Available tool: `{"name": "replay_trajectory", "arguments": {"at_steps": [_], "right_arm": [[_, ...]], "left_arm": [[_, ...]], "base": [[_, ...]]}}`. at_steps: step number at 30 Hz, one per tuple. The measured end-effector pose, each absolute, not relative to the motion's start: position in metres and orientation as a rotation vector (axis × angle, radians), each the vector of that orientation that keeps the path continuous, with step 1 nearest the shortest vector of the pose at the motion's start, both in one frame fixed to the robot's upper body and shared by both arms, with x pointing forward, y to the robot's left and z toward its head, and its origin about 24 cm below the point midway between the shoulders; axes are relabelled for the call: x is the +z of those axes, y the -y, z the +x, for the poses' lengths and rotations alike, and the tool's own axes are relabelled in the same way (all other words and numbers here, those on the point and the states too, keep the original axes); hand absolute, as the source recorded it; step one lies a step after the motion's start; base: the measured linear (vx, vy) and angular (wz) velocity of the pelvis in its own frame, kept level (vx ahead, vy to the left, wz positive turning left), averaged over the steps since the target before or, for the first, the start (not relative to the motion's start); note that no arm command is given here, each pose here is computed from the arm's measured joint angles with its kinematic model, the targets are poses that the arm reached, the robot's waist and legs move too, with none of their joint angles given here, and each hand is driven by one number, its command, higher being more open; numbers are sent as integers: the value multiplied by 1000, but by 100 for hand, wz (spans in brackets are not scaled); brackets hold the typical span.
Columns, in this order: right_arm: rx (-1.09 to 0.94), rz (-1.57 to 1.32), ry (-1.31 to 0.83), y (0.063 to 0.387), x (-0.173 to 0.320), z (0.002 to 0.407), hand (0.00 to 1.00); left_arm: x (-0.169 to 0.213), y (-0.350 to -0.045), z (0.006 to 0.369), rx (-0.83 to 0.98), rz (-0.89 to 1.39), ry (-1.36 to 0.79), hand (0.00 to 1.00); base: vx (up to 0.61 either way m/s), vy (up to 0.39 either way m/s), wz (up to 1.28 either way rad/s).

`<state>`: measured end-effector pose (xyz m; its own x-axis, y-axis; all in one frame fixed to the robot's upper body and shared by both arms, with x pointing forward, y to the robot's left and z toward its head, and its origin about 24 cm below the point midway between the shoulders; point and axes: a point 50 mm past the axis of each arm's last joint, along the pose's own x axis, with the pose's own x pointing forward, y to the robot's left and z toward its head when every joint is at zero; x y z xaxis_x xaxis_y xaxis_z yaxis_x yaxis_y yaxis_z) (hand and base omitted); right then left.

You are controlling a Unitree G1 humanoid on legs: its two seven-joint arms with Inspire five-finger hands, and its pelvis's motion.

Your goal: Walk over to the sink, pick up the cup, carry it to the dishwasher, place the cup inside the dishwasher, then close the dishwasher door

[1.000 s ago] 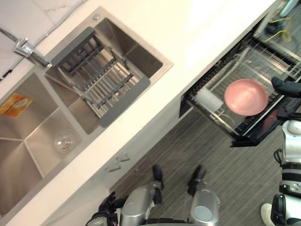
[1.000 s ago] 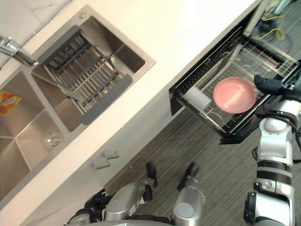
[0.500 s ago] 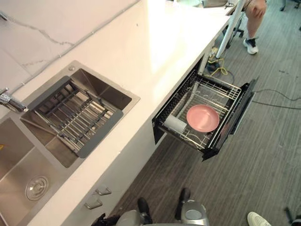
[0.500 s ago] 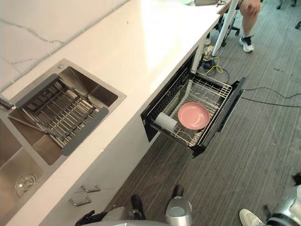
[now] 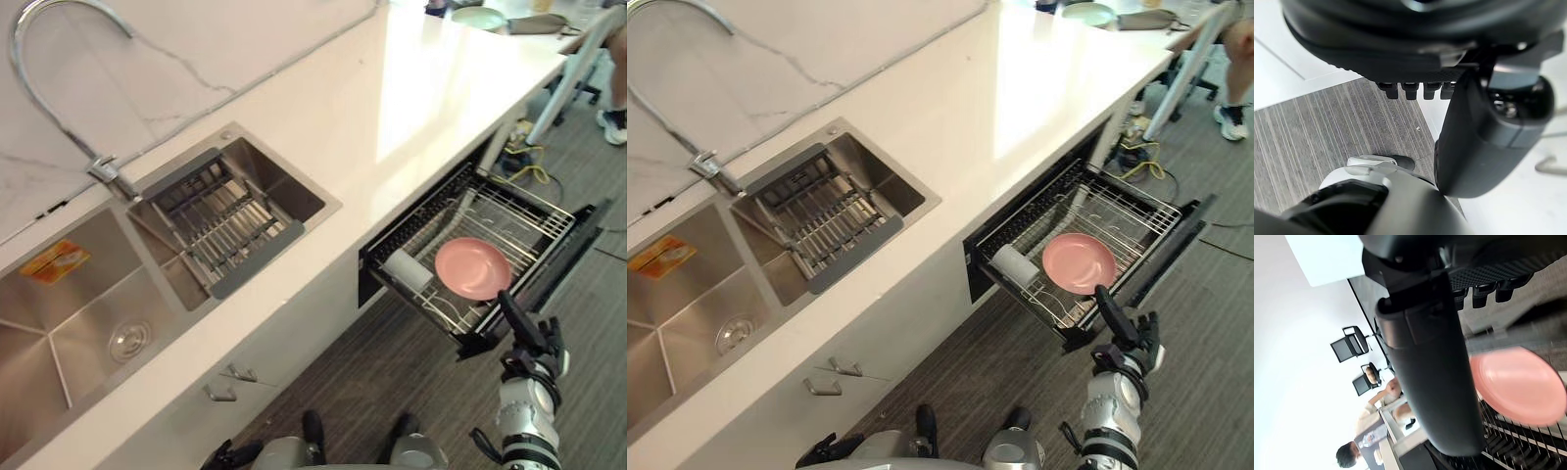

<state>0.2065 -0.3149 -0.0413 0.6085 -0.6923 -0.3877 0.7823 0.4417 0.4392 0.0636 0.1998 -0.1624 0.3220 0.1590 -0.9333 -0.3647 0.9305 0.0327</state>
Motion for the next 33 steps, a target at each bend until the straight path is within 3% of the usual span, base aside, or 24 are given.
{"name": "replay_trajectory", "arguments": {"at_steps": [12, 19, 33], "right_arm": [[-880, 741, -112, 321, -29, 229, 100], [-689, 800, -98, 308, -15, 260, 100], [-375, 981, 97, 272, 45, 326, 100]], "left_arm": [[-166, -194, 50, 285, -201, -1224, 100], [-168, -189, 36, 257, -214, -1256, 100], [-163, -190, 51, 243, -234, -1160, 100]], "base": [[-63, 16, 23], [-82, -35, 10], [-51, -107, 21]]}}
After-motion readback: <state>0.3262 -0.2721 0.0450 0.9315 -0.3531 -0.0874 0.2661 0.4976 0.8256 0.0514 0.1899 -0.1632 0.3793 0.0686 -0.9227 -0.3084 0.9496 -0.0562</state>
